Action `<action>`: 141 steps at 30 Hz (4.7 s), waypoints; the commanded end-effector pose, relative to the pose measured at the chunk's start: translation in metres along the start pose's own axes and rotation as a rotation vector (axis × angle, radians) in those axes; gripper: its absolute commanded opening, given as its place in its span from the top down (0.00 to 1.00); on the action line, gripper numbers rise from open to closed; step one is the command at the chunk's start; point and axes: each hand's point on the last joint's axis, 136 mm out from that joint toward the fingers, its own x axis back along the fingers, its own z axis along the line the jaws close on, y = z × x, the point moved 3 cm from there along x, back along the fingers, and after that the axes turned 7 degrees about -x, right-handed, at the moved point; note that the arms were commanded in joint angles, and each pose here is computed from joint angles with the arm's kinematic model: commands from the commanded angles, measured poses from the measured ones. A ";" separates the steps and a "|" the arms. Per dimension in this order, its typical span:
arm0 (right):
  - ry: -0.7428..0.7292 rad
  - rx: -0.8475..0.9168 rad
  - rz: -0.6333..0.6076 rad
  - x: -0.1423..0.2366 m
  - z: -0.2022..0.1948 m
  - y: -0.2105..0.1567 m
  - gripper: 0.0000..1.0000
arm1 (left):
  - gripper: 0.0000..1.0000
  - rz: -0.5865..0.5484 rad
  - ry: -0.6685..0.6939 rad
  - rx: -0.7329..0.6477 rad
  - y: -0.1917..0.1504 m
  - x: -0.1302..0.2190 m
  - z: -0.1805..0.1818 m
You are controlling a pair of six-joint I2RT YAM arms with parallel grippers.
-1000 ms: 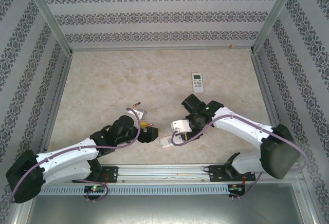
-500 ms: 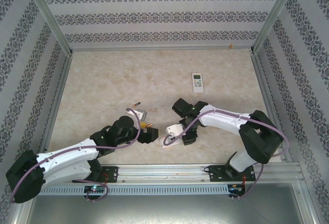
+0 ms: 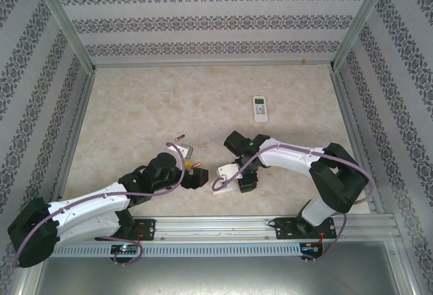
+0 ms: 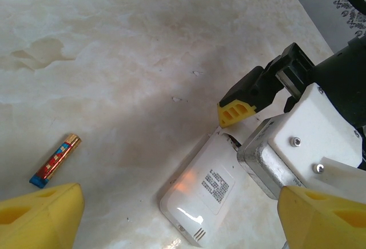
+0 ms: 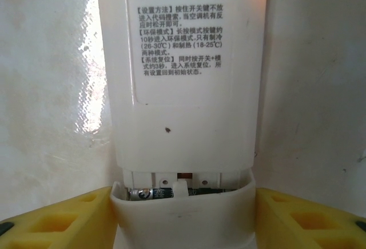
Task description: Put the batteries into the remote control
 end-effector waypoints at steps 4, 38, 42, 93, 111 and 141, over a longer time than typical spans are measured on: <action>0.037 -0.036 0.014 0.003 0.003 0.008 0.30 | 0.12 0.004 0.006 0.009 -0.004 -0.001 0.004; -0.054 -1.581 -0.166 0.015 0.011 -0.012 0.33 | 0.26 0.421 -0.006 0.234 -0.063 -0.043 -0.018; -0.075 -1.563 -0.170 0.014 0.010 -0.010 0.38 | 0.26 0.426 -0.007 0.231 -0.064 -0.044 -0.018; -0.109 -1.507 -0.123 0.003 0.022 -0.013 0.58 | 0.26 0.407 0.006 0.237 -0.068 -0.046 -0.013; -0.113 -1.491 -0.099 0.005 0.024 -0.006 0.47 | 0.26 0.399 0.008 0.237 -0.070 -0.044 -0.011; -0.100 -1.551 -0.132 0.007 0.022 -0.009 0.57 | 0.26 0.410 -0.001 0.232 -0.069 -0.049 -0.013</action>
